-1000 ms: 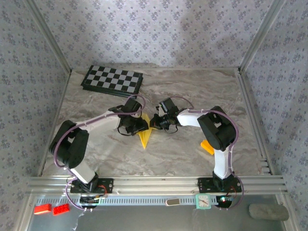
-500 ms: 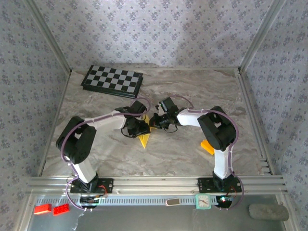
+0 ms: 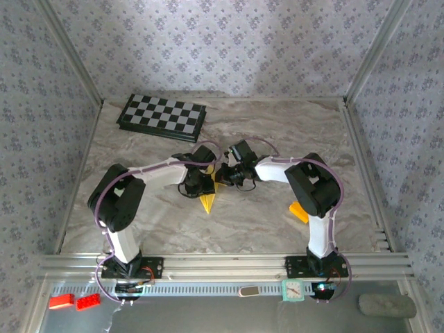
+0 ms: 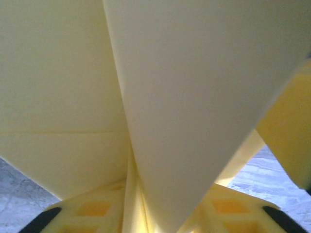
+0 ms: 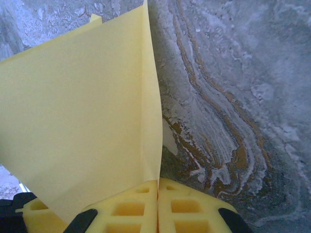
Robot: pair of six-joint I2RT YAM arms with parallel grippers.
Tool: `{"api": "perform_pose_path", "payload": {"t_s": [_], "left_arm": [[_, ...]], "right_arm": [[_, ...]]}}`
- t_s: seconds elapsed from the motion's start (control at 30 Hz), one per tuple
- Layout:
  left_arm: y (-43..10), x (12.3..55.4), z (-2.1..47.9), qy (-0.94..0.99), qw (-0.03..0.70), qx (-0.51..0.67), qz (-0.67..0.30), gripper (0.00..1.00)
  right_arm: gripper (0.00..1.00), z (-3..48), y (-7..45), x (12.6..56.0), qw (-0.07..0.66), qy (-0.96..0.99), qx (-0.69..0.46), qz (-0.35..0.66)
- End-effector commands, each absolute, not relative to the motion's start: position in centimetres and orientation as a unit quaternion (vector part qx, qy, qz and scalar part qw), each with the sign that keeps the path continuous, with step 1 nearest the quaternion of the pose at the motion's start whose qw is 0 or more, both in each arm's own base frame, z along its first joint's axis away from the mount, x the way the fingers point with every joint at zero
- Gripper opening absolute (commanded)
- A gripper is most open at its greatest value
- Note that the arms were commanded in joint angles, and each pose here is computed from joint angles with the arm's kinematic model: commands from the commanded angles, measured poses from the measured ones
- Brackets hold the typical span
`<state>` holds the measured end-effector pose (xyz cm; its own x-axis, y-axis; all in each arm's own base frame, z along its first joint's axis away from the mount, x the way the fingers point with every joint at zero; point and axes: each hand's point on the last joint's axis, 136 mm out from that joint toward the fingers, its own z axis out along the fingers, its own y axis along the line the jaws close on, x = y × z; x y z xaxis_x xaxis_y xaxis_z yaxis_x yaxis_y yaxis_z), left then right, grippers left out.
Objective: Fold a paper plane with a square sheet of paper (pick it up from the middle)
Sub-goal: Move the paper plane to the center of the table.
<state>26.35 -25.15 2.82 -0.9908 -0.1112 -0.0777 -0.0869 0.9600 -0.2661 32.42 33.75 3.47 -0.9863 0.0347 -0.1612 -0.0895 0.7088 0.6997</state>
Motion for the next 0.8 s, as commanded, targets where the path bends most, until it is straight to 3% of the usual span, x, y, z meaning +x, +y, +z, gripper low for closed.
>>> {"api": "perform_pose_path", "payload": {"t_s": [0.0, 0.2, 0.5, 0.77], "left_arm": [[-24.7, 26.2, 2.9, 0.993, 0.046, -0.040, -0.104, 0.27], [-24.6, 26.7, 3.3, 0.993, 0.055, -0.031, -0.099, 0.14], [-25.0, 31.1, 5.4, 0.992, 0.101, -0.002, -0.068, 0.11], [-26.7, 38.5, 5.8, 0.989, 0.139, 0.007, -0.055, 0.11]], "right_arm": [[0.11, 5.5, 34.0, 32.7, 0.087, 0.915, -0.013, 0.395], [0.25, 6.5, 31.2, 33.6, 0.127, 0.931, 0.010, 0.343], [0.59, 9.8, 21.6, 34.6, 0.262, 0.939, 0.071, 0.211], [0.69, 12.9, 15.7, 34.3, 0.342, 0.919, 0.111, 0.161]]}}
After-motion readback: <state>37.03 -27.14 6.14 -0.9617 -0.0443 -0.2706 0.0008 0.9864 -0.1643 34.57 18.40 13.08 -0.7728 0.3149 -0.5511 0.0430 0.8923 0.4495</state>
